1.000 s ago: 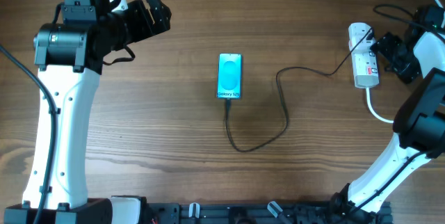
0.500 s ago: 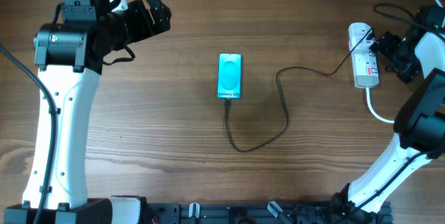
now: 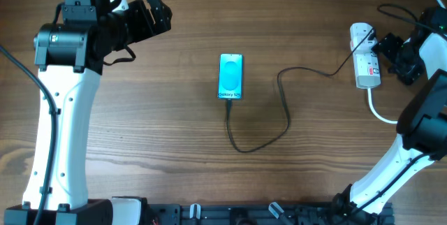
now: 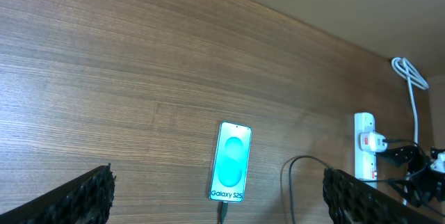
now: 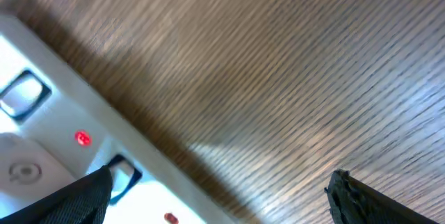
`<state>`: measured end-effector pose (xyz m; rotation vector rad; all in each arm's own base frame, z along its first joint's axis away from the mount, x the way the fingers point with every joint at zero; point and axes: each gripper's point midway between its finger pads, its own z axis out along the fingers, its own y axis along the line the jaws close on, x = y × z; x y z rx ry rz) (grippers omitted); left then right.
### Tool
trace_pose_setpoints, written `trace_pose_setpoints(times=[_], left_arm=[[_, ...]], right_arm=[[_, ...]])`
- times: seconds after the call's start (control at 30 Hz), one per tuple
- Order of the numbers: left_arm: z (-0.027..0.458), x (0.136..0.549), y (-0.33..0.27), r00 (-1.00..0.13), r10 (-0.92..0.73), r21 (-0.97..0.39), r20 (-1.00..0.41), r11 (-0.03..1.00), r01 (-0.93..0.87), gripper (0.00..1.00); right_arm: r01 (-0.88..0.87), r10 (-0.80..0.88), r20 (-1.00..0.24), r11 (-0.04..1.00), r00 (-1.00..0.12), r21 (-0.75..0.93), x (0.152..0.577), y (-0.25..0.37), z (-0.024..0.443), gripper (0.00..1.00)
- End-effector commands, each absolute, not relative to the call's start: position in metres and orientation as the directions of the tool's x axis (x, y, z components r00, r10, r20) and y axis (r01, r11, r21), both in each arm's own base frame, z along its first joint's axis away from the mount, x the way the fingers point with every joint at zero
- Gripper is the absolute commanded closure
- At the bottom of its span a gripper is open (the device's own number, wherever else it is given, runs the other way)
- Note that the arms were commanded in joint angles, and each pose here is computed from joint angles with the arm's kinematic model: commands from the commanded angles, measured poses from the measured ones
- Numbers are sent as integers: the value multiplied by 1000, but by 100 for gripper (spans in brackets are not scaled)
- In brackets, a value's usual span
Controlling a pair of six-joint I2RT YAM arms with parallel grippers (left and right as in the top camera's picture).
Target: Plug charger to phone and switch on socket
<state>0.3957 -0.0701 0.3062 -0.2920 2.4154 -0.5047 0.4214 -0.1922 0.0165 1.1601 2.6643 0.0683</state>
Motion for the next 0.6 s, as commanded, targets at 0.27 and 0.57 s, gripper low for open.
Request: trace_pose_setpoints(times=[0.27, 0.57], left_arm=[[303, 398, -66, -766, -343, -426, -544, 899, -100, 0], [303, 398, -66, -766, -343, -426, -544, 899, -100, 0]], right_arm=[[725, 741, -96, 671, -665, 155, 410, -170, 8, 0], [748, 765, -234, 640, -600, 175, 388, -171, 118, 0]])
